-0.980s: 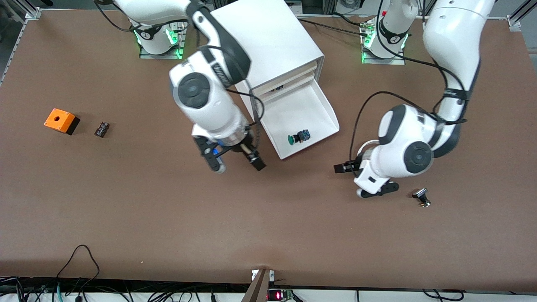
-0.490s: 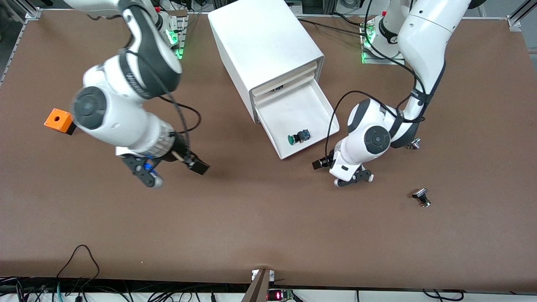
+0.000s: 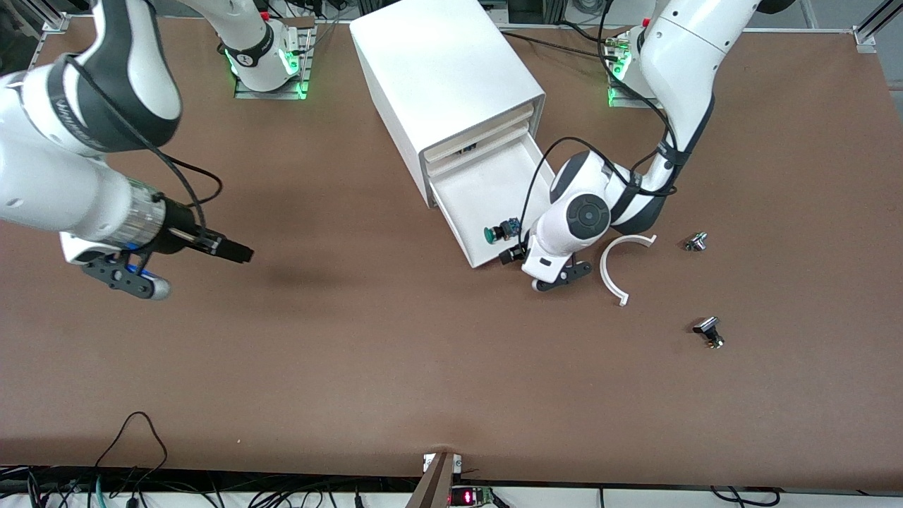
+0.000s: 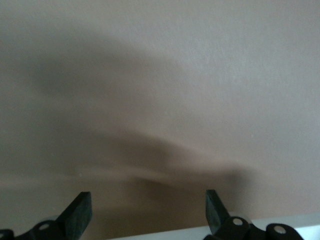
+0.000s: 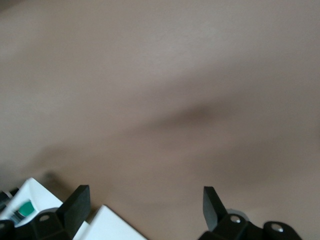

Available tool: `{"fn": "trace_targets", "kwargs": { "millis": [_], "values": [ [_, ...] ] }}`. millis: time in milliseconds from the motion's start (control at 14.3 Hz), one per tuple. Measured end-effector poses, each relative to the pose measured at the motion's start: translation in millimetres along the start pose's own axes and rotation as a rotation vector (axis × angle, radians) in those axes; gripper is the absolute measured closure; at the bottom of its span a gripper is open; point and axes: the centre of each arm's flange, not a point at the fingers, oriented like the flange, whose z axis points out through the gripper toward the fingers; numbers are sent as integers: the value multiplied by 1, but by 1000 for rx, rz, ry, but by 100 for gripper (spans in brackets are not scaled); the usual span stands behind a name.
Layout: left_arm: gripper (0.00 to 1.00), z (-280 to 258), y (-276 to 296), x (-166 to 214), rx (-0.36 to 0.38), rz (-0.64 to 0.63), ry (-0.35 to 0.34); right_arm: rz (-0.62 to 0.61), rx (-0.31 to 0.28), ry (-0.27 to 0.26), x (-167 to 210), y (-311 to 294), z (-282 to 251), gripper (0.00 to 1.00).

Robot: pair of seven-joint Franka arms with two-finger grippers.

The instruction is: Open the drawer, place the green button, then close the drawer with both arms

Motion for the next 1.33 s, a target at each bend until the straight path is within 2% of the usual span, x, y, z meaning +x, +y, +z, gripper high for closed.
{"fn": "trace_targets", "kwargs": {
  "millis": [280, 560, 770, 1120, 1330],
  "values": [
    [0, 7, 1, -23, 16, 24, -24, -113, -62, 22, -3, 51, -27, 0],
    [0, 28, 10, -65, 43, 77, -76, -211, -129, 77, -22, 76, -63, 0],
    [0, 34, 15, -82, 58, 100, -102, -280, -130, 106, -39, 96, -88, 0],
    [0, 38, 25, -110, 83, 89, -141, -304, -123, 139, -71, 118, -112, 0],
    [0, 42, 27, -123, 91, 86, -155, -318, -118, 177, -97, 119, -115, 0]
  ]
}}
